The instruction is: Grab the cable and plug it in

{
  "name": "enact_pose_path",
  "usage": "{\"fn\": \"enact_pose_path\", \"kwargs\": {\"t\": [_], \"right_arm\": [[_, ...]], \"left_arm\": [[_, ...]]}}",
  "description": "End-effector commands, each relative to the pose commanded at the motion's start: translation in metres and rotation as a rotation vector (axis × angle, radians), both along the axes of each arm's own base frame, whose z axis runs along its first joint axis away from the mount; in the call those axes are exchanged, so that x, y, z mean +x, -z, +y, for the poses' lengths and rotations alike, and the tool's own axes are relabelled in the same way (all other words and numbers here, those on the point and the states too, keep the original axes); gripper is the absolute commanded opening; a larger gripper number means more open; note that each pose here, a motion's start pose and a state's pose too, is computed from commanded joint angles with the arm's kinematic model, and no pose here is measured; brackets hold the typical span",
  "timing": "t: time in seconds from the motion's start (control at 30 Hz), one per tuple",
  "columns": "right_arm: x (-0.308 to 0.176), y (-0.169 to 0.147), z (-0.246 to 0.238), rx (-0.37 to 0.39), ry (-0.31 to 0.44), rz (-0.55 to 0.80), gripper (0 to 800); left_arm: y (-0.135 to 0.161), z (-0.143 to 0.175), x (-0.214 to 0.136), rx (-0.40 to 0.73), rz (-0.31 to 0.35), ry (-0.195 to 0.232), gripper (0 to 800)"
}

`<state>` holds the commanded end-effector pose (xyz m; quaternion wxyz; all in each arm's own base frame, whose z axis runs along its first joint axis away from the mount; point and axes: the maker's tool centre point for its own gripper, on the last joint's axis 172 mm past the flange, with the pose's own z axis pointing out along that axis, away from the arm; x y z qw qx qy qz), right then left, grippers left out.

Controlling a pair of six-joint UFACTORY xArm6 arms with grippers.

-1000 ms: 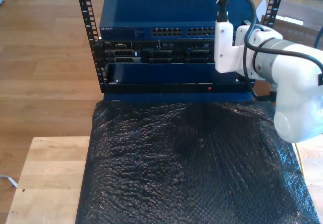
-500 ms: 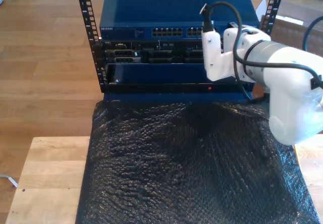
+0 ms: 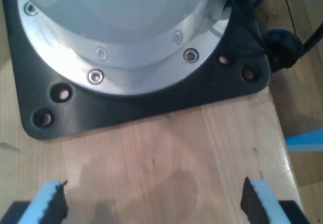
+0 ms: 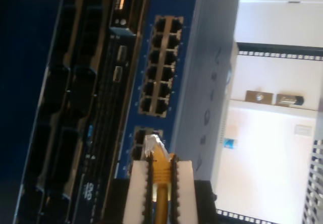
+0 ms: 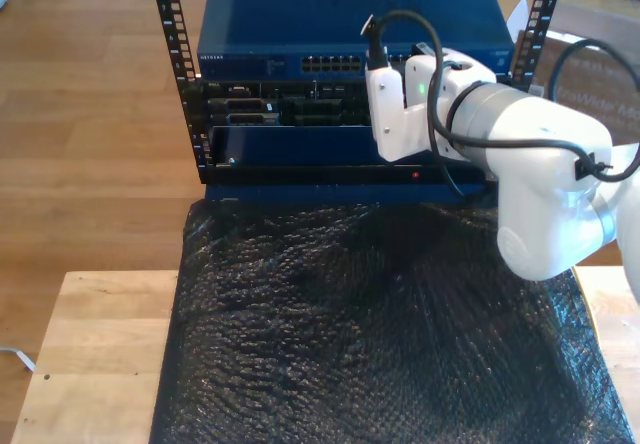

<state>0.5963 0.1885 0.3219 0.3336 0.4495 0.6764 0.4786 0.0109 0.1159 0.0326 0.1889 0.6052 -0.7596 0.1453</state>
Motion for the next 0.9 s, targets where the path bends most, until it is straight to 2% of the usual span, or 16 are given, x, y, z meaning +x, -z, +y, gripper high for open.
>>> {"fn": "enact_pose_path", "kwargs": {"t": [0.17,0.3,0.57,0.7,0.8,0.9], "right_arm": [[0.013,-0.014,-0.022,0.030,0.036,-0.049,1],[0.022,-0.002,-0.021,0.054,0.031,-0.066,0],[0.039,-0.016,-0.029,0.110,0.041,-0.153,0],[0.042,-0.005,-0.039,0.132,0.081,-0.133,0],[0.043,-0.008,-0.036,0.165,0.098,-0.154,0],[0.044,0.002,-0.039,0.195,0.113,-0.178,0]], "left_arm": [[0.000,0.000,0.000,0.000,0.000,0.000,800],[0.000,0.000,0.000,0.002,0.000,0.000,800],[0.000,0.000,0.000,0.002,0.000,0.000,800],[0.000,0.000,0.000,0.000,0.000,0.000,800],[0.000,0.001,0.000,0.003,-0.001,0.000,800],[0.000,0.000,0.000,0.002,0.000,0.000,800]]}}
